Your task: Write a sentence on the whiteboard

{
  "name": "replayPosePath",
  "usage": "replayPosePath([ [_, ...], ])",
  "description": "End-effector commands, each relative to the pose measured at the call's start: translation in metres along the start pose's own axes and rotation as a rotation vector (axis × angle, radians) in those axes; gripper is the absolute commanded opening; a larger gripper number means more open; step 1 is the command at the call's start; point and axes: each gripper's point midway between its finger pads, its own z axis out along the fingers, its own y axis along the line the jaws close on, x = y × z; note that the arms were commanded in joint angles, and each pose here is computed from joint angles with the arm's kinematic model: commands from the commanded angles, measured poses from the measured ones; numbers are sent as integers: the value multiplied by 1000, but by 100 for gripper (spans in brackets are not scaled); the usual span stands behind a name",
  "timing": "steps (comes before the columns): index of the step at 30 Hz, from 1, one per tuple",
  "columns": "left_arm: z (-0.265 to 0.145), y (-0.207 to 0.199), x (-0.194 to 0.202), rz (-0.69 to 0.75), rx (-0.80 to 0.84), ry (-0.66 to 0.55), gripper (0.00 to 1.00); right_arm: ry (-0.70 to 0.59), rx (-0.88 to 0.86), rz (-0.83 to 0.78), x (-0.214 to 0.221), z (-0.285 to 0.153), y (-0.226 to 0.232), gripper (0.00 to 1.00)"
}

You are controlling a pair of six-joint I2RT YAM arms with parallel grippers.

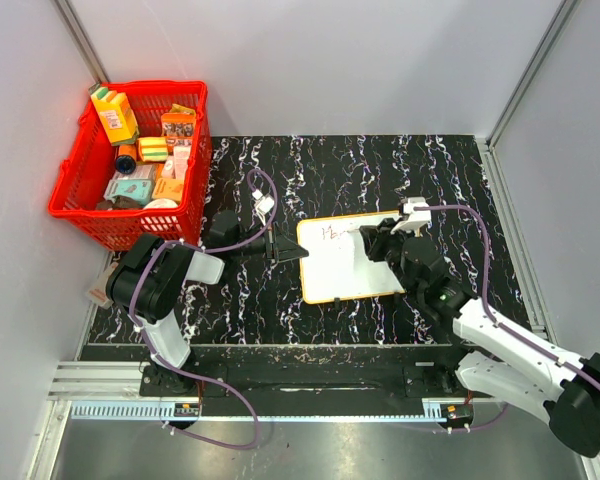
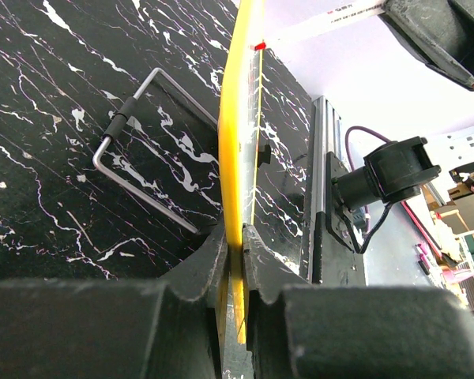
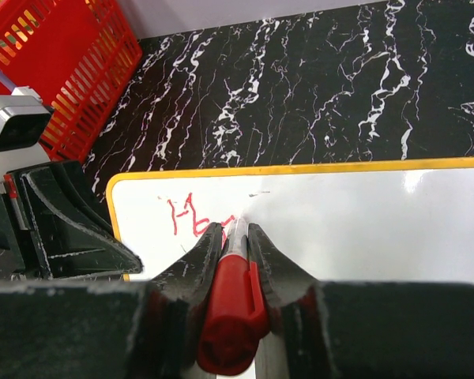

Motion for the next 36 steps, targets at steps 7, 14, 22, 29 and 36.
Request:
replayPosePath([
  [7,2,-10,-8,114,53,-20,0,37,-22,9,9,-7,-1,0],
  [14,2,-10,-8,115,54,-21,0,76,-31,16,24,-11,-4,0],
  [22,2,-10,-8,115,54,-21,0,75,-45,25,24,-17,-3,0],
  [29,2,-10,-8,114,53,-20,0,5,-70,53,-4,-19,7,0],
  [36,1,-10,-7,113,53,-20,0,-63,-44,39,-30,-13,10,0],
])
